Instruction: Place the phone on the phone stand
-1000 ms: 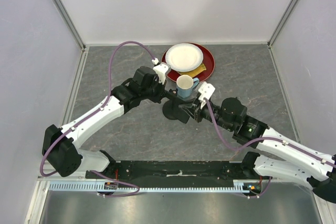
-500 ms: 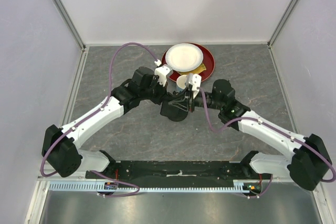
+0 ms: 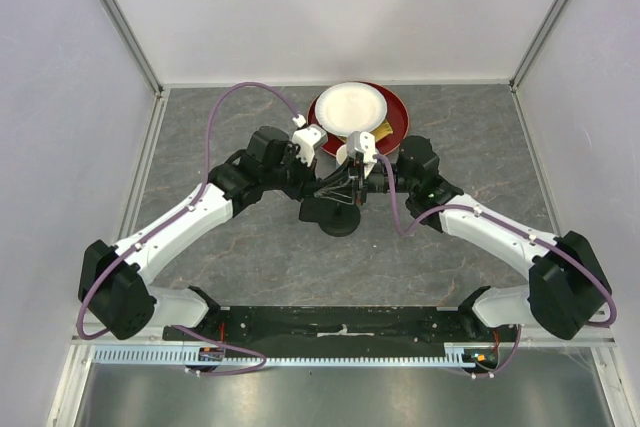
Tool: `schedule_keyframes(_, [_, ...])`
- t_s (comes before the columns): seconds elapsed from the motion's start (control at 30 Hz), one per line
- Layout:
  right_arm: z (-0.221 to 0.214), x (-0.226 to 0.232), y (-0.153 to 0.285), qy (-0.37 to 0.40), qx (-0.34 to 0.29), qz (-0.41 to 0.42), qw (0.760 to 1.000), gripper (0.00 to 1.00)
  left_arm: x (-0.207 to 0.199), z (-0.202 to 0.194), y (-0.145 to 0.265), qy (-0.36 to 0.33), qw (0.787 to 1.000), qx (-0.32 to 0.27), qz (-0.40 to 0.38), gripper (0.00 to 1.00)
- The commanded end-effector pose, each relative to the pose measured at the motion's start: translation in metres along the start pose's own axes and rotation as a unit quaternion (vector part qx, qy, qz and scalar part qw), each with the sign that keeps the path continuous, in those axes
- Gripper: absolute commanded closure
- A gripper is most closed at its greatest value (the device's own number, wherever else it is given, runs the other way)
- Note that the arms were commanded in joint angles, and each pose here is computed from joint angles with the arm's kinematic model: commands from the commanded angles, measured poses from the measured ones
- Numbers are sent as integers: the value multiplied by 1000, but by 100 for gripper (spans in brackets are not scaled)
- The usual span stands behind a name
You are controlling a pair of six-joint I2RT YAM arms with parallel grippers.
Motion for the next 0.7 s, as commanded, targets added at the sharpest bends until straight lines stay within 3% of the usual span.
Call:
schedule_keyframes(0.0, [50, 5, -15, 110, -75, 55, 990, 100, -21, 8, 3, -17, 996, -27, -79, 98])
schedule_keyframes(0.67, [27, -23, -31, 134, 3, 71, 988, 100, -29, 8, 5, -33, 990, -41, -134, 98])
Point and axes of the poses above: each gripper's point midway between its finger pads, its own y axis back along the fingers, its own x axis along the line the jaws close on, z = x × y, the point moved 9 cm from there along y, back along the fingers, and after that the axes turned 13 degrees about -y, right-handed, at the moved point
